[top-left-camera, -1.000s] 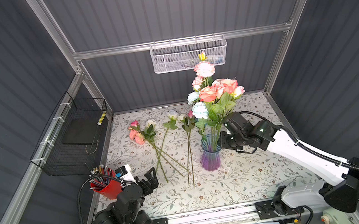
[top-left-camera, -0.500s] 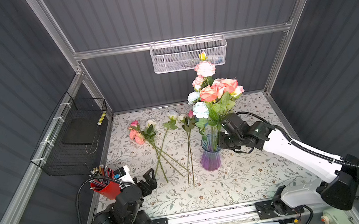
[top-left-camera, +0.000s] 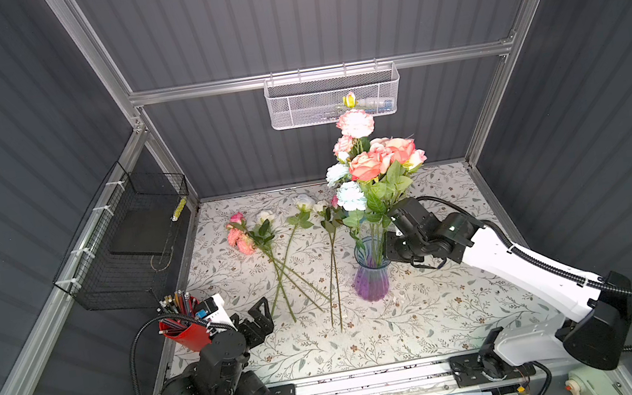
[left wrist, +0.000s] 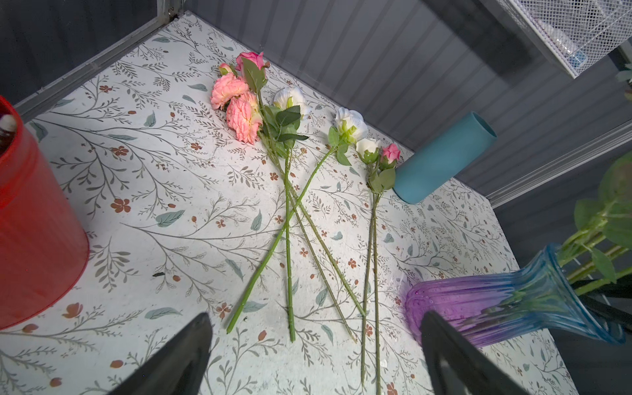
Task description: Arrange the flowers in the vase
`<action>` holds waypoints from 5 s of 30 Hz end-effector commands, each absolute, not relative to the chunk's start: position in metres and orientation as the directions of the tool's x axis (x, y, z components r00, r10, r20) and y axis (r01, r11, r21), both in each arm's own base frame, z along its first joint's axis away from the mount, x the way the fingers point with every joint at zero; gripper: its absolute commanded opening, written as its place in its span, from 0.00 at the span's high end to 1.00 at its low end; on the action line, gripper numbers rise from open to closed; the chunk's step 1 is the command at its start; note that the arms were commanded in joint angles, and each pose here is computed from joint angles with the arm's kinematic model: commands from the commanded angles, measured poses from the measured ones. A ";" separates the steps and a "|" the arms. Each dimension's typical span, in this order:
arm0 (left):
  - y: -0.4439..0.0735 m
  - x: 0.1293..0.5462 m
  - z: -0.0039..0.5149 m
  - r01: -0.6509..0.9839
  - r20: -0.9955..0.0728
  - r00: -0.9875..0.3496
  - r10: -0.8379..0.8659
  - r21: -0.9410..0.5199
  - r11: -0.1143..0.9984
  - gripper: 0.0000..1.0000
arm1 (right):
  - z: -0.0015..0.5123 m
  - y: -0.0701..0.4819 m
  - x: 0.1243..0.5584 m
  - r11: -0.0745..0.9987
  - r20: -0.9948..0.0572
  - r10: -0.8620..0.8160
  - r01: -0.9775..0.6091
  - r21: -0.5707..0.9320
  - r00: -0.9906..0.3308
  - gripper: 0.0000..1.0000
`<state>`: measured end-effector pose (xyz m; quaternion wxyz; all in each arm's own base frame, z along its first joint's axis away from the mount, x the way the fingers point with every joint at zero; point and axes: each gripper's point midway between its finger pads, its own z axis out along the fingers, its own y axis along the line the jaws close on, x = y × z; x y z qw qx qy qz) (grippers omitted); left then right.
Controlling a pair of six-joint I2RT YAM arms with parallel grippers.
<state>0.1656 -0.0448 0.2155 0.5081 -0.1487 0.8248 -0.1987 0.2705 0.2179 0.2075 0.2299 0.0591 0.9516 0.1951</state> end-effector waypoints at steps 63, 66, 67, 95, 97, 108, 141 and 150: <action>-0.101 0.197 0.251 0.110 -0.849 -0.470 -0.241 -0.327 0.939 0.01 | 0.260 0.068 0.468 0.872 -0.508 0.463 0.272 0.407 -0.726 0.61; -0.096 0.195 0.251 0.100 -0.848 -0.472 -0.240 -0.322 0.942 0.01 | 0.272 0.062 0.451 0.872 -0.533 0.469 0.275 0.406 -0.704 0.60; -0.095 0.194 0.253 0.100 -0.848 -0.470 -0.244 -0.325 0.940 0.01 | 0.277 0.061 0.445 0.872 -0.544 0.471 0.274 0.405 -0.694 0.60; -0.070 0.178 0.262 0.086 -0.856 -0.453 -0.248 -0.319 0.944 0.01 | 0.303 0.209 0.490 0.979 -0.702 0.177 0.048 0.199 -0.690 0.51; -0.070 0.178 0.263 0.089 -0.859 -0.451 -0.243 -0.314 0.945 0.01 | 0.297 0.211 0.500 0.978 -0.693 0.175 0.046 0.201 -0.699 0.51; -0.077 0.182 0.261 0.095 -0.856 -0.458 -0.241 -0.317 0.944 0.01 | 0.266 0.221 0.536 0.973 -0.672 0.168 0.010 0.232 -0.721 0.51; -0.089 0.188 0.260 0.111 -0.851 -0.464 -0.244 -0.329 0.938 0.01 | 0.202 0.229 0.557 0.976 -0.603 0.145 0.012 0.218 -0.785 0.57; -0.088 0.188 0.259 0.107 -0.852 -0.463 -0.245 -0.328 0.939 0.01 | 0.194 0.228 0.553 0.978 -0.586 0.137 0.016 0.207 -0.799 0.60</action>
